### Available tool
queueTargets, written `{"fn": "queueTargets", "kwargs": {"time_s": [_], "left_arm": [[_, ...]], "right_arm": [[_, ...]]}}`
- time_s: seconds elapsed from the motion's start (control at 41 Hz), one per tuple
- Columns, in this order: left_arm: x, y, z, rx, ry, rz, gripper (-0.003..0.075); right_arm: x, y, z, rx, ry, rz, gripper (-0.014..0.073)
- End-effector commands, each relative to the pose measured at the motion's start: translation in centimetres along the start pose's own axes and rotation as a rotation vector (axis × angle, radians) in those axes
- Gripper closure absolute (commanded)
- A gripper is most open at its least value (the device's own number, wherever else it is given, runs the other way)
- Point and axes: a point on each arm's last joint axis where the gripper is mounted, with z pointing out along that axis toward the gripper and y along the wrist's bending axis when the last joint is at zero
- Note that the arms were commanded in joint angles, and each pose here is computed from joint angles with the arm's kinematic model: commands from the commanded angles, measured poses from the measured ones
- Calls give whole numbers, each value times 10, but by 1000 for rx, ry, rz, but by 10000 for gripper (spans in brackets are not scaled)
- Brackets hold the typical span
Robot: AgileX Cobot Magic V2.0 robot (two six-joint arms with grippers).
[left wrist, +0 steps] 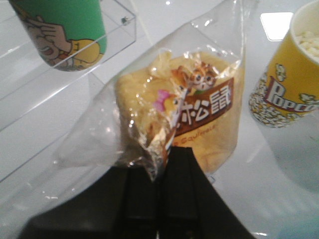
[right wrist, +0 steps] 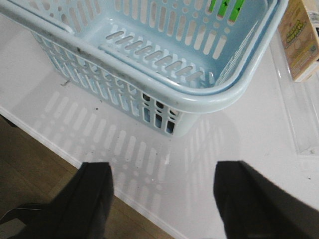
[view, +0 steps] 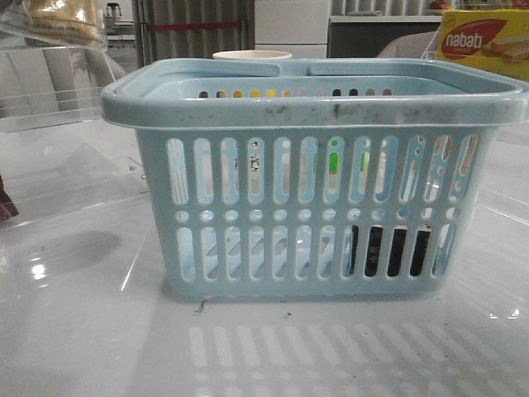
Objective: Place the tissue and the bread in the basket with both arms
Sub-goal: 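Lift the bagged bread with the left gripper and carry it over the basket, then lower the bread into the basket and open the left gripper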
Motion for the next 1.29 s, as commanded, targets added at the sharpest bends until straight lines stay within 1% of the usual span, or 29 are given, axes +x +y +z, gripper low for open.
{"fn": "queueTargets", "kwargs": {"time_s": [0.0,0.171,0.293,0.44,0.513,0.635,0.733,1.026,1.27], "left_arm": [[-22,-25,-48,49,-134,54,629],[-14,-74,-63,161,-85,242,629],[-3,-115,-67,260,-34,378,629],[11,-160,-71,363,-17,475,629],[18,-178,-68,401,-5,522,630],[29,-199,-56,438,34,559,629],[38,-209,-40,449,76,574,629],[54,-217,1,414,145,614,629],[62,-220,16,412,179,620,629]], "right_arm": [[-12,-1,-6,15,-89,-8,55],[-12,-1,-6,15,-89,-8,55],[-12,-1,-6,15,-89,-8,55],[-12,-1,-6,15,-89,-8,55],[-12,-1,-6,15,-89,-8,55],[-12,-1,-6,15,-89,-8,55],[-12,-1,-6,15,-89,-8,55],[-12,-1,-6,15,-89,-8,55],[-12,-1,-6,15,-89,-8,55]]}}
